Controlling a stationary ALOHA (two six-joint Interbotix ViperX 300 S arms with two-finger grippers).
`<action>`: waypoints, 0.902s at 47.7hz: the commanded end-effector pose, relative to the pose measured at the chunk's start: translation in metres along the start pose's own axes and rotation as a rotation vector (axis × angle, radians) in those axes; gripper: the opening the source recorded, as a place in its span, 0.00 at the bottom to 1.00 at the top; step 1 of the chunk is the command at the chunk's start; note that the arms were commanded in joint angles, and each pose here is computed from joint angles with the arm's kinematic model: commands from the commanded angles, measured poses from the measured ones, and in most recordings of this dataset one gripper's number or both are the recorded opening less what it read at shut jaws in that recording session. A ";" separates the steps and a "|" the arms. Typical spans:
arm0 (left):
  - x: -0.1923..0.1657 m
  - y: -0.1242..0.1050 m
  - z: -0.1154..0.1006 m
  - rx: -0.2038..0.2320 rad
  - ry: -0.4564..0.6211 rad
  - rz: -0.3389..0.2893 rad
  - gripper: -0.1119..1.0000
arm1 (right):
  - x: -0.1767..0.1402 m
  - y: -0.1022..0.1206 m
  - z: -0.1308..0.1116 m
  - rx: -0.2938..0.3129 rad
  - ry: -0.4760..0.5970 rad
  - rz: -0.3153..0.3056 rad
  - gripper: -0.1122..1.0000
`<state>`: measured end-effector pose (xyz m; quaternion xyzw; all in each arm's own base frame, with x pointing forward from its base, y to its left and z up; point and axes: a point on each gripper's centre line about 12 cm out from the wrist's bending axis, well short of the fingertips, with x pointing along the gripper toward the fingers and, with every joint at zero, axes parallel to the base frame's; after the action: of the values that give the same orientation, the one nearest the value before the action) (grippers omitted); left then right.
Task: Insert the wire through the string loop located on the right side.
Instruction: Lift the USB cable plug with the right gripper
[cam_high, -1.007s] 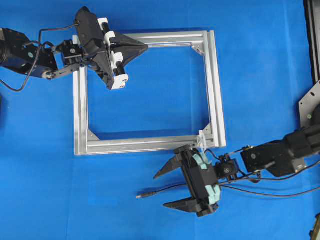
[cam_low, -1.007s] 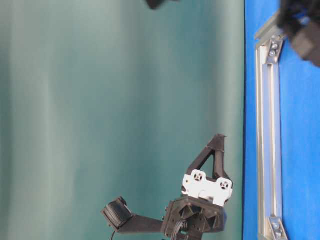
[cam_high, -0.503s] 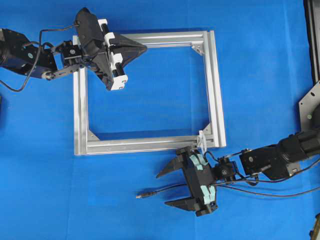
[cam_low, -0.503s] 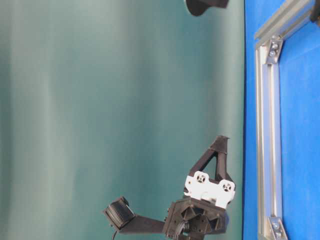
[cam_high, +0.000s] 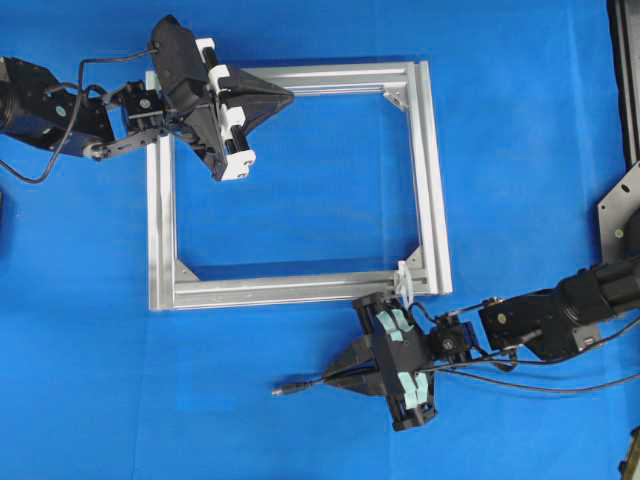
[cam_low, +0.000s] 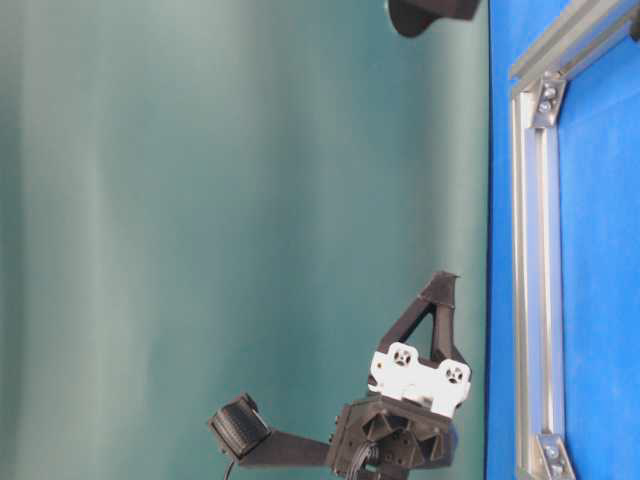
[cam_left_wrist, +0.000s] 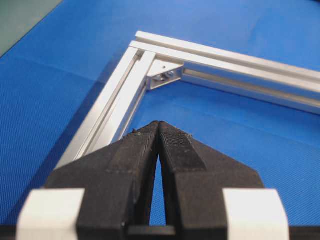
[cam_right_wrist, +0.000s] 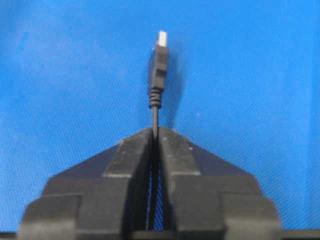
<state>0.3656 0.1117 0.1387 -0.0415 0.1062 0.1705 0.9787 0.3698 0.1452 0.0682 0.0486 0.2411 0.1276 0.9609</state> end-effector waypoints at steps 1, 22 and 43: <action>-0.002 -0.001 0.015 0.001 -0.044 -0.004 0.10 | 0.001 0.002 0.012 0.004 -0.039 0.006 0.07; -0.003 -0.001 0.014 0.002 -0.041 -0.006 0.10 | -0.001 0.004 0.021 0.008 -0.053 0.009 0.07; -0.003 -0.001 0.013 0.002 -0.040 -0.004 0.10 | -0.036 0.015 0.071 0.010 -0.054 0.036 0.07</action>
<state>0.3636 0.1111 0.1371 -0.0419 0.1092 0.1705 0.9784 0.3670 0.1469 0.1243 0.0558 0.2416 0.1376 0.9589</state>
